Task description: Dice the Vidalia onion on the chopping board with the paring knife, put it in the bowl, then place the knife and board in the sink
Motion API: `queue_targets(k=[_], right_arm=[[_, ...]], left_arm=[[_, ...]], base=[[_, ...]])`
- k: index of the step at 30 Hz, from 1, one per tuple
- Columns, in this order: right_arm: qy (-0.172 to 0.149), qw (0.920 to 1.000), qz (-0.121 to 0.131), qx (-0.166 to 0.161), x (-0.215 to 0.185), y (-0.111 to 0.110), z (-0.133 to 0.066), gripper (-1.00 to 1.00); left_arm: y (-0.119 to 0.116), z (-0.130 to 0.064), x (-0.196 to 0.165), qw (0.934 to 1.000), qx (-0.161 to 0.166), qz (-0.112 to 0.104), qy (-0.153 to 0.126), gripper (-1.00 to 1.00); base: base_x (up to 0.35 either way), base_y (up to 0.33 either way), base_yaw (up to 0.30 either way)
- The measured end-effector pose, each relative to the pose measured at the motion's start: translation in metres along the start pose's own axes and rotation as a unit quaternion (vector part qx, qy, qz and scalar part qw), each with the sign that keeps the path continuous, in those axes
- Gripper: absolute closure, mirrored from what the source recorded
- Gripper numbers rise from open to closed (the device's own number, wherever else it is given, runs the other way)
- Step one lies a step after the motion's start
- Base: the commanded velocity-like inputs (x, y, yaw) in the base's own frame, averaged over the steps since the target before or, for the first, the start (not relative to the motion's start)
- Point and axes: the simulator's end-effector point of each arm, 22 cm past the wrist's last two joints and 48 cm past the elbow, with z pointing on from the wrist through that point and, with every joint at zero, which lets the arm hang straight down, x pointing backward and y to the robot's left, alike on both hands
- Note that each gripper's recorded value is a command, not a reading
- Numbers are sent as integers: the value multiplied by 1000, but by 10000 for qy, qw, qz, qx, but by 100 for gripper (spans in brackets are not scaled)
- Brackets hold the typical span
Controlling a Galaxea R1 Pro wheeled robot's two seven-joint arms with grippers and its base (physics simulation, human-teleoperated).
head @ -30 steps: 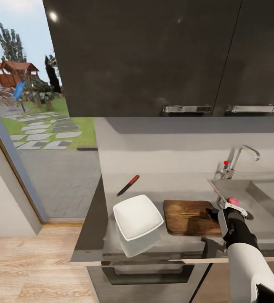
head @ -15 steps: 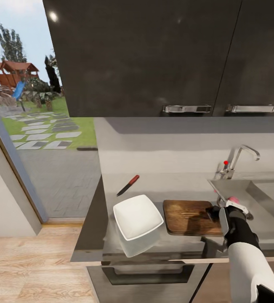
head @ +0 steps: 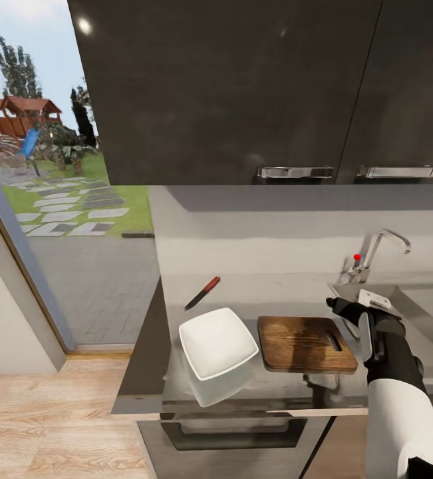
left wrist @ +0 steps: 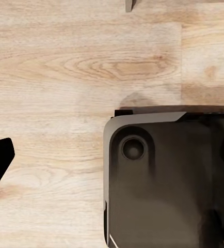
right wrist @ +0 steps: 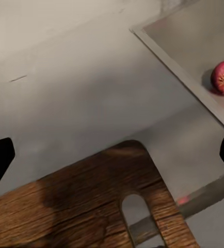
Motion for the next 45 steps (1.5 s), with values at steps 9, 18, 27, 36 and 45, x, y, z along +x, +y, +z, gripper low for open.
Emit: queue_targets(k=[9, 18, 27, 36, 45], right_arm=[[25, 9980, -474, -407, 2, 18, -1, -100], [162, 9921, -906, -852, 11, 37, -4, -100], [183, 9912, -956, -898, 13, 39, -4, -100], [184, 9911, -962, -901, 13, 40, -4, -100], [178, 9913, -970, -873, 11, 36, -4, -100]], left_arm=[[0, 0, 0, 10000, 0, 0, 2, -100], [0, 0, 0, 10000, 0, 0, 4, -100], [0, 0, 0, 10000, -1, -6, 1, -100], [0, 0, 0, 10000, -1, -5, 4, -100], [0, 0, 0, 10000, 2, 4, -1, -100]], base=[[0, 0, 0], [0, 2, 0], [0, 176, 0], [0, 273, 0], [13, 143, 0]])
